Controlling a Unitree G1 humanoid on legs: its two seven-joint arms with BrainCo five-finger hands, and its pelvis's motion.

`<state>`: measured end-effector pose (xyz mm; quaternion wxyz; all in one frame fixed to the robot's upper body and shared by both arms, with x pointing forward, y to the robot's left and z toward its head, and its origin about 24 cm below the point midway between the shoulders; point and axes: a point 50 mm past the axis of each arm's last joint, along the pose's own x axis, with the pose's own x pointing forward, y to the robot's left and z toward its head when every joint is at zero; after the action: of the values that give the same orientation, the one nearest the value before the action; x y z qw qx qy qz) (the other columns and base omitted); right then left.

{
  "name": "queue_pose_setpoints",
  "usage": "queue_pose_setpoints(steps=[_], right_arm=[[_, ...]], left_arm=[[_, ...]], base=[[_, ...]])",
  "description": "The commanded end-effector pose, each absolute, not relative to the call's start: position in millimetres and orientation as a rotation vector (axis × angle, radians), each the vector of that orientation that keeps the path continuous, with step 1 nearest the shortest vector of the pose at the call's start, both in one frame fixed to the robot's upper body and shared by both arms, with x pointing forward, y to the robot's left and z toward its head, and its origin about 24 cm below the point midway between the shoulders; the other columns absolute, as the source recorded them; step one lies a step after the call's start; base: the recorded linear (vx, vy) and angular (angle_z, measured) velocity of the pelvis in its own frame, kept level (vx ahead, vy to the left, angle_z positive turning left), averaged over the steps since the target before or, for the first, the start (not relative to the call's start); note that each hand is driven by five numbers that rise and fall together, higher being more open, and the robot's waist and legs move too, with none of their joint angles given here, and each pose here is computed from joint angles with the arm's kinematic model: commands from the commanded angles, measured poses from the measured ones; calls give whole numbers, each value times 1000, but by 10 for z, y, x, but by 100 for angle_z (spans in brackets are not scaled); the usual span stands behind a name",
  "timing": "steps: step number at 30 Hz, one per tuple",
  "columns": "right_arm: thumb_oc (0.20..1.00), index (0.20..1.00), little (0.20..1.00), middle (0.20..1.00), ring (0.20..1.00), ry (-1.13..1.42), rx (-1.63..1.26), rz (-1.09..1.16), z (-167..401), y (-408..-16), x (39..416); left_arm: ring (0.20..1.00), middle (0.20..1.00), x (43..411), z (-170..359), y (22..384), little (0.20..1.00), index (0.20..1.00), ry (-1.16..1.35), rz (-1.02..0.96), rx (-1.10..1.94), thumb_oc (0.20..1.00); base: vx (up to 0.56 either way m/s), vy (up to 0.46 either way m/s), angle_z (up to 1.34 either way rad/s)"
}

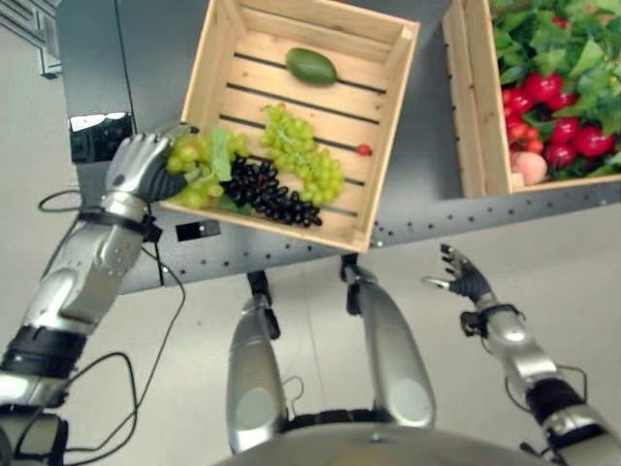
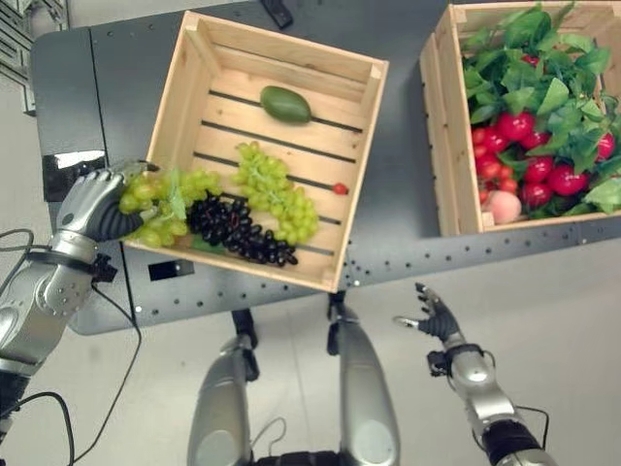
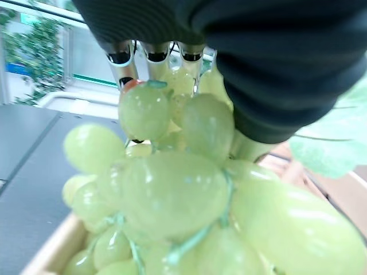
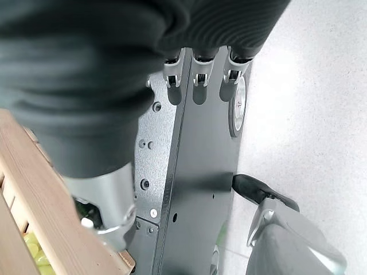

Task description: Pick up the fruits from the basket on one side to the basket on the other side

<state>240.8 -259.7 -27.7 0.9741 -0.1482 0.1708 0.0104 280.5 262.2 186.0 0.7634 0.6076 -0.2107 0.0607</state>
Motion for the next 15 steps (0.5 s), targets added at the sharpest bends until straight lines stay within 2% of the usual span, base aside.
queue_pose_setpoints(steps=[1, 15], right_arm=[[1000, 1000, 1000, 1000, 1000, 348, -323, 31, -265, -2658, 2315], [1000, 1000, 1000, 1000, 1000, 363, -363, 87, -281, -2607, 2326]], left_arm=[[200, 200, 2693, 2191, 2537, 200, 200, -637, 192, 1252, 200], [200, 200, 2631, 2332, 2466, 200, 200, -712, 179, 1191, 200]], base=[[0, 0, 0], [0, 0, 0]])
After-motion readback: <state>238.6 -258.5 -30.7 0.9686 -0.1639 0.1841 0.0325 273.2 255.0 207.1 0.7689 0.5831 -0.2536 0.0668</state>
